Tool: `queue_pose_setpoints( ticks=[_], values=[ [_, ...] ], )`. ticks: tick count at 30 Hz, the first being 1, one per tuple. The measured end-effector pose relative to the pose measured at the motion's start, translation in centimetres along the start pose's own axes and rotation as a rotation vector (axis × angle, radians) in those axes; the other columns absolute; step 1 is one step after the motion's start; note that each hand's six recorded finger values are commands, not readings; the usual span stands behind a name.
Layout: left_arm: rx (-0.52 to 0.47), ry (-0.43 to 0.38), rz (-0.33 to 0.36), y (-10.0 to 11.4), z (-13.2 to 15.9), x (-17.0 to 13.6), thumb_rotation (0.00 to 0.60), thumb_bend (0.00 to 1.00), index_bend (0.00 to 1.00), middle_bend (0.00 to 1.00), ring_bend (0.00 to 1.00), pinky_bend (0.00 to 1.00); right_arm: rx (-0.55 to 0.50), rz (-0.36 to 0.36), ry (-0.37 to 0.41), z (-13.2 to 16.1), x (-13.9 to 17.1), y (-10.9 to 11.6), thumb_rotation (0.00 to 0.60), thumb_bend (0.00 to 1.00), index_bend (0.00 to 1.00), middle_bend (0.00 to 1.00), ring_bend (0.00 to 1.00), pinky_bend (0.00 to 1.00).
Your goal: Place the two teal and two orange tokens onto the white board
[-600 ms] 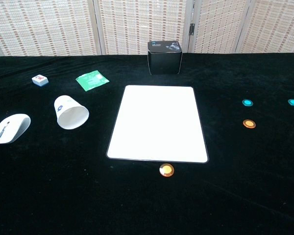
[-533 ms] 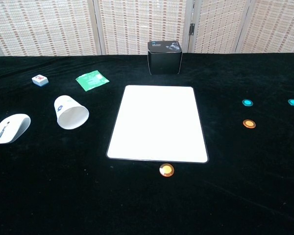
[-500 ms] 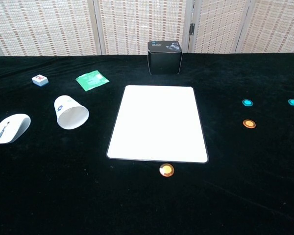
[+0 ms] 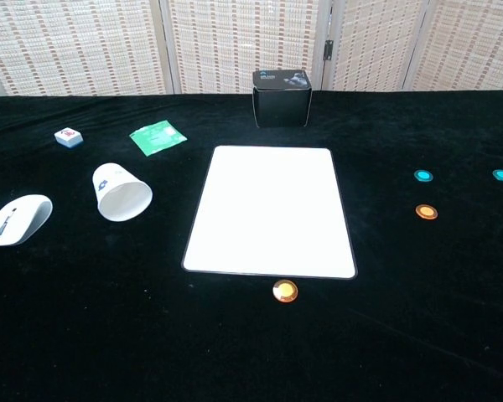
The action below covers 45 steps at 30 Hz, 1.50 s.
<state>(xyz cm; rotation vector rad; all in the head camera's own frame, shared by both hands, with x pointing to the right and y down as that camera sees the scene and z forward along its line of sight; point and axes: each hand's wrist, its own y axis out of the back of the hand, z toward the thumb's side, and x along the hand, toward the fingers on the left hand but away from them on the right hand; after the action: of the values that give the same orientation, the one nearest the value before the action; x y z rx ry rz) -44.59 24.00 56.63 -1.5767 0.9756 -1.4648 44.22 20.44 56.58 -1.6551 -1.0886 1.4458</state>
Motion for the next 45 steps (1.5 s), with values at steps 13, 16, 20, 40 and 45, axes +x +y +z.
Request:
queue_pose_setpoints(
  ticks=[13, 16, 20, 40, 45],
  values=[
    [0.0, 0.003, -0.007, 0.0, 0.1, -0.2, 0.6, 0.33, 0.06, 0.0, 0.03, 0.0, 0.059, 0.102, -0.036, 0.2, -5.0, -2.4, 0.6, 0.44, 0.23, 0.07, 0.0, 0.0],
    [-0.002, 0.008, -0.006, 0.0, 0.0, -0.2, 0.6, 0.33, 0.06, 0.0, 0.03, 0.0, 0.078, 0.133, -0.067, -0.2, -7.4, -3.5, 0.6, 0.44, 0.25, 0.08, 0.0, 0.0],
    [0.001, 0.009, -0.014, -0.1, 0.0, -0.2, 0.6, 0.33, 0.06, 0.0, 0.03, 0.0, 0.098, 0.19, -0.108, -0.9, -10.6, -5.1, 0.6, 0.44, 0.26, 0.08, 0.0, 0.0],
    [0.005, 0.036, -0.037, -0.8, -0.4, -0.2, 0.6, 0.33, 0.06, 0.0, 0.03, 0.0, 0.178, 0.32, -0.225, -1.0, -21.2, -10.7, 0.6, 0.44, 0.33, 0.11, 0.0, 0.0],
    [0.006, 0.043, -0.04, -0.9, -0.5, -0.3, 0.6, 0.33, 0.06, 0.0, 0.03, 0.0, 0.192, 0.348, -0.223, 0.1, -22.5, -12.2, 0.6, 0.44, 0.36, 0.12, 0.0, 0.0]
  ],
)
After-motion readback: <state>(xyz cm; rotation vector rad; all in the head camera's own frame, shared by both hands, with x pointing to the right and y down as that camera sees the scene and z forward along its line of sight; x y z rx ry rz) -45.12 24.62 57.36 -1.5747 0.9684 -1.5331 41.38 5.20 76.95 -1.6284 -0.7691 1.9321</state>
